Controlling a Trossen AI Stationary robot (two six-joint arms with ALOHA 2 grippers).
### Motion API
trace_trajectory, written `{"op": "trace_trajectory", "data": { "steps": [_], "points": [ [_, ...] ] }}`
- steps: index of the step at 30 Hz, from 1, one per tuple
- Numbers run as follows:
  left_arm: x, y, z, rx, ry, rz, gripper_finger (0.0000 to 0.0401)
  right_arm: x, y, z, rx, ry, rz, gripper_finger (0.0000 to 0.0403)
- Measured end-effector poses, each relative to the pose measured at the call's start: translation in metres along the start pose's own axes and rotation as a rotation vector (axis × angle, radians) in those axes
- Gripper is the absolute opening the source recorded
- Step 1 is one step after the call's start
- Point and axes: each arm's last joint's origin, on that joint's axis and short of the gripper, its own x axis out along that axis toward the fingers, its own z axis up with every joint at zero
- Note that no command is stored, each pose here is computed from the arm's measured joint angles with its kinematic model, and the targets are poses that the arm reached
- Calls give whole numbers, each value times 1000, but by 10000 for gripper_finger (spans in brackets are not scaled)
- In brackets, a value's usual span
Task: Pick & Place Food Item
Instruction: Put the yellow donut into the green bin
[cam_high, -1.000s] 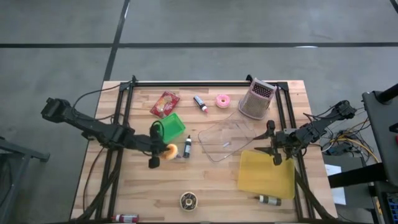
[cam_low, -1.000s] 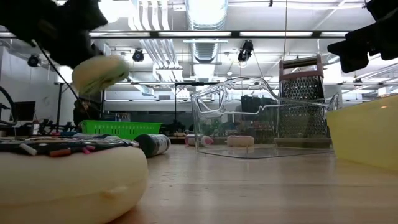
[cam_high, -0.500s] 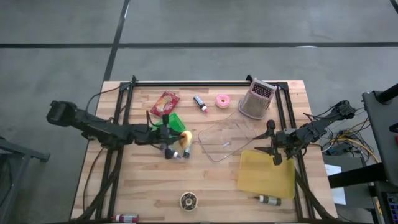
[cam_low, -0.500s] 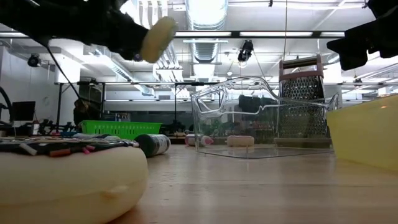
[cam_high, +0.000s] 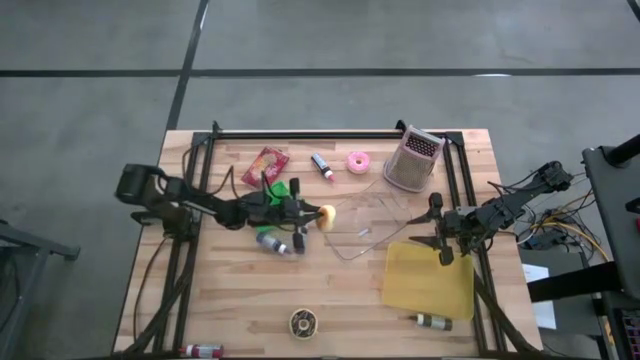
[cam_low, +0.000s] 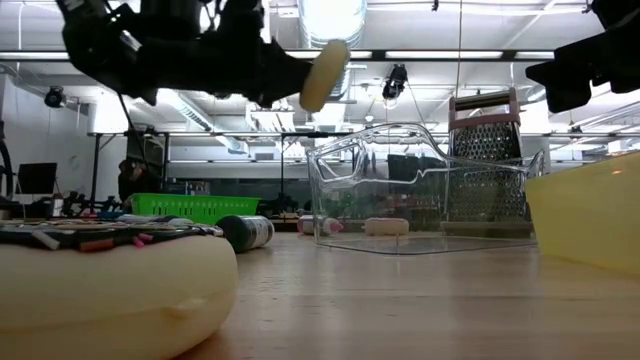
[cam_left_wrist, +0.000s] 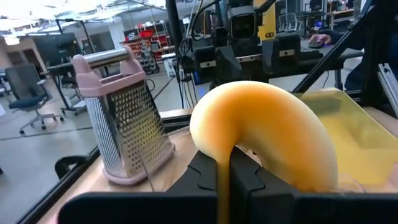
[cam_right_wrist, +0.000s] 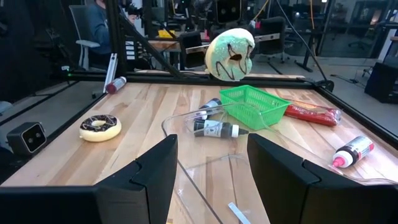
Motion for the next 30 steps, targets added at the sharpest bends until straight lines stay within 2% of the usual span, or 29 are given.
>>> {"op": "trace_trajectory", "data": {
  "steps": [4, 30],
  "points": [
    [6, 0, -3, 11, 41, -7, 2, 0, 0, -1, -1, 2, 1, 192],
    [1, 1, -4, -1, 78, 3, 2, 1, 0, -2, 6, 9, 0, 192]
  ]
}}
